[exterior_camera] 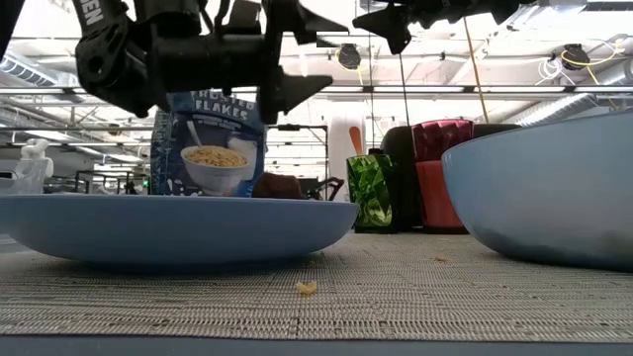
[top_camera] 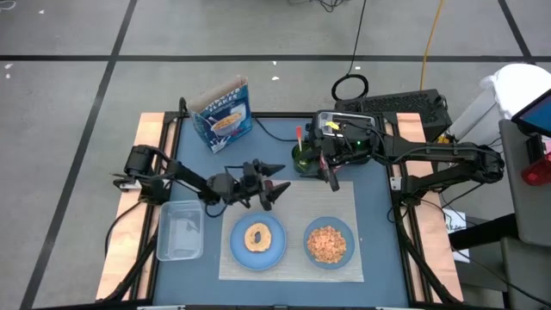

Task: Arrange a breakfast setting
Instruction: Put the orange spoon on the gray placemat

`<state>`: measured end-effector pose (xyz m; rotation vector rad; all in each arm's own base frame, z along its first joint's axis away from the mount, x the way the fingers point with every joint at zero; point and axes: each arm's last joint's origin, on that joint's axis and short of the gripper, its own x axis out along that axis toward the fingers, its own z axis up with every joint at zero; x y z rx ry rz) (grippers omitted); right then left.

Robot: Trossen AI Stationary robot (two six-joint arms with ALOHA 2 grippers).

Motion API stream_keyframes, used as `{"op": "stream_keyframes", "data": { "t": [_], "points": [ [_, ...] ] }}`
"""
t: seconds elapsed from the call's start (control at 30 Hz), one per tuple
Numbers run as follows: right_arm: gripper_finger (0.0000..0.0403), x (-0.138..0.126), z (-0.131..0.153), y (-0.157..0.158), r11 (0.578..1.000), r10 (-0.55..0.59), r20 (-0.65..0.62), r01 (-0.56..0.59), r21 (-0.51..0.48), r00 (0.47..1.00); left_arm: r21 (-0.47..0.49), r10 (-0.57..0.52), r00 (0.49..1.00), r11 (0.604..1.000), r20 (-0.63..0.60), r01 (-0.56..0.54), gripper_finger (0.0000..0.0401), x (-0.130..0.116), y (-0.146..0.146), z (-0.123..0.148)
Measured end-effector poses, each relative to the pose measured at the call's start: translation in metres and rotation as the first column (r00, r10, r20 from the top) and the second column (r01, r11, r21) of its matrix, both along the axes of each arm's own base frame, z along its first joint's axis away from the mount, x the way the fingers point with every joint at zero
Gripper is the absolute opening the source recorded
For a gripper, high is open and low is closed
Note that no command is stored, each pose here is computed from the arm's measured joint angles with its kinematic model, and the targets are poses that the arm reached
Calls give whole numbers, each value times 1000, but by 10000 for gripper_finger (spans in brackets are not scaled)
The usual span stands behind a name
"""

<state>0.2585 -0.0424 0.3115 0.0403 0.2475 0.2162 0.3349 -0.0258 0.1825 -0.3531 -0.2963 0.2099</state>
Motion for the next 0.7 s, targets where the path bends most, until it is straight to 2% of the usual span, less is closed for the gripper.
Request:
{"op": "stream_keyframes", "data": {
  "t": [0.13,0.27,0.5,0.7],
  "points": [
    [247,0,0,0,1000,0,0,0,0,1000,-43,-97,995,994,30,98,372,-2,4,16],
    [247,0,0,0,999,8,7,-7,-31,1000,-54,-163,985,985,-48,161,372,-11,8,34],
    [247,0,0,0,999,12,11,-11,-47,1000,-6,-141,933,989,-332,147,372,-41,11,59],
    [247,0,1,0,999,13,19,-12,-51,1000,19,-121,905,990,-408,141,372,-63,13,75]
  ]
}}
